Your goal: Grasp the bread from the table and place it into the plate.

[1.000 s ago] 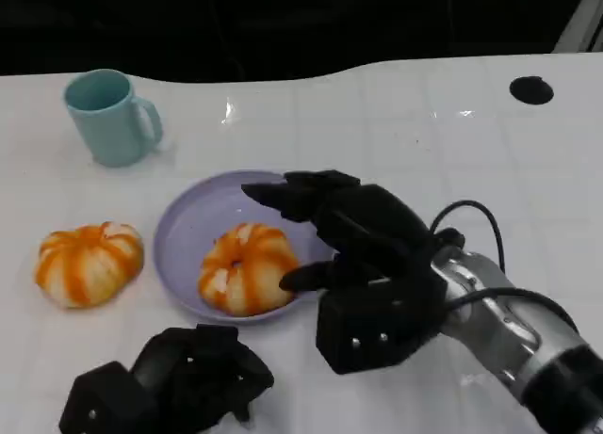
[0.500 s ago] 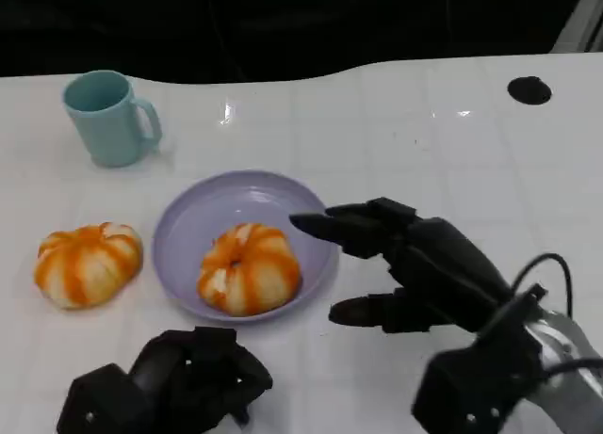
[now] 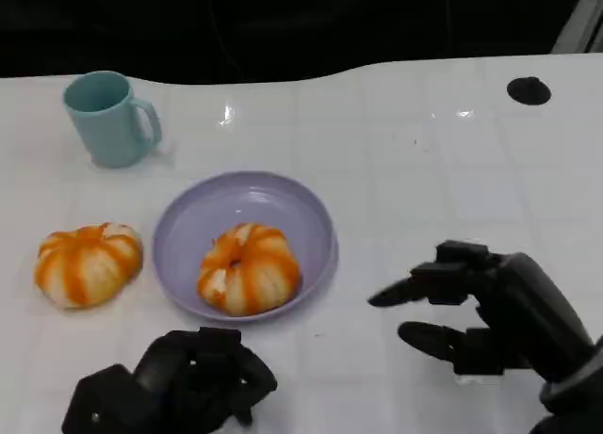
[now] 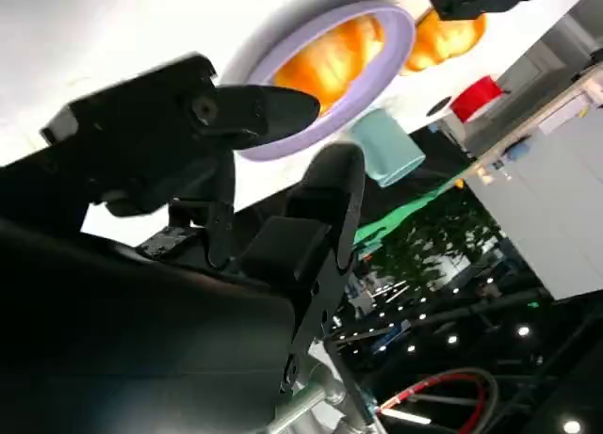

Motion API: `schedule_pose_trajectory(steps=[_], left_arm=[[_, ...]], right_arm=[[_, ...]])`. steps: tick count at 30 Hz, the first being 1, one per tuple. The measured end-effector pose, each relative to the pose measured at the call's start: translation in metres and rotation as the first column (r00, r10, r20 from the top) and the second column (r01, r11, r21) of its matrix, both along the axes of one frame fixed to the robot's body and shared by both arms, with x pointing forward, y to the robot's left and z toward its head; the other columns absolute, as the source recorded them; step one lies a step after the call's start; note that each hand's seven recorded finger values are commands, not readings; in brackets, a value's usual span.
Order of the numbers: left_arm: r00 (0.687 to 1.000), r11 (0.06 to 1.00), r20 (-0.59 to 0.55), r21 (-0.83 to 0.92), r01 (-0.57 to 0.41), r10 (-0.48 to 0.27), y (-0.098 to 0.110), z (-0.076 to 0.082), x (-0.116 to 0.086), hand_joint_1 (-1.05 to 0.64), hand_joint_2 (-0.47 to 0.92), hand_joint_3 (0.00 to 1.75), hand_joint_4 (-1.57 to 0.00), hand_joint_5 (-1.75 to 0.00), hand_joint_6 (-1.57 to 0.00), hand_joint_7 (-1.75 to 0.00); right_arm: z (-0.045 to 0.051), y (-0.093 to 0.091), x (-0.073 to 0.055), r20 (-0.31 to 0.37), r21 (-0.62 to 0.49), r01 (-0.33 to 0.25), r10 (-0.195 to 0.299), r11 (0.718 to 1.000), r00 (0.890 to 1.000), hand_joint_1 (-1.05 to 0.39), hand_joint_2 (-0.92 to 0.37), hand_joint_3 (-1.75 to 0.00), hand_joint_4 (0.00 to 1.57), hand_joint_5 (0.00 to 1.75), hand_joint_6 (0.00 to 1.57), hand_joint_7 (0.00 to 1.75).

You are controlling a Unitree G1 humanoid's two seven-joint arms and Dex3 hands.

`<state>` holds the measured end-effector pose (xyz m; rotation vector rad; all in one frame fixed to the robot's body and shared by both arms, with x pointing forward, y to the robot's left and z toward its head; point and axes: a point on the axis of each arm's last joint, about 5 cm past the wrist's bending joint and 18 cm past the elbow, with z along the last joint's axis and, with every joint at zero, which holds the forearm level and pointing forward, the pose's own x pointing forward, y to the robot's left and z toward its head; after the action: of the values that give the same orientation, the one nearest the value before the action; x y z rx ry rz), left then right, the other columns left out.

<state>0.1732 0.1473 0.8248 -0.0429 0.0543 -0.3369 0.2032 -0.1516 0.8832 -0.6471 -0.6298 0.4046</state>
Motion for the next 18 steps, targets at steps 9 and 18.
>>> schedule_pose_trajectory(steps=[9, 18], left_arm=[[1.0, 1.0, 0.0, 0.004, -0.01, 0.01, -0.001, 0.0, 0.0, -1.0, 0.9, 0.0, -0.98, -1.45, -1.23, -0.76], [1.0, 1.0, 0.001, 0.01, -0.012, 0.012, 0.001, 0.0, 0.0, -1.0, 0.89, 0.0, -0.97, -1.45, -1.23, -0.76]], right_arm=[[-0.016, -0.014, -0.021, -0.075, 0.013, 0.036, -0.035, 0.999, 0.997, -0.25, -0.48, -1.07, 0.8, 1.74, 0.78, 1.22], [-0.0277, -0.014, -0.033, -0.133, 0.051, 0.107, -0.099, 0.993, 0.986, -0.3, -0.51, -1.1, 0.81, 1.75, 0.69, 1.44]])
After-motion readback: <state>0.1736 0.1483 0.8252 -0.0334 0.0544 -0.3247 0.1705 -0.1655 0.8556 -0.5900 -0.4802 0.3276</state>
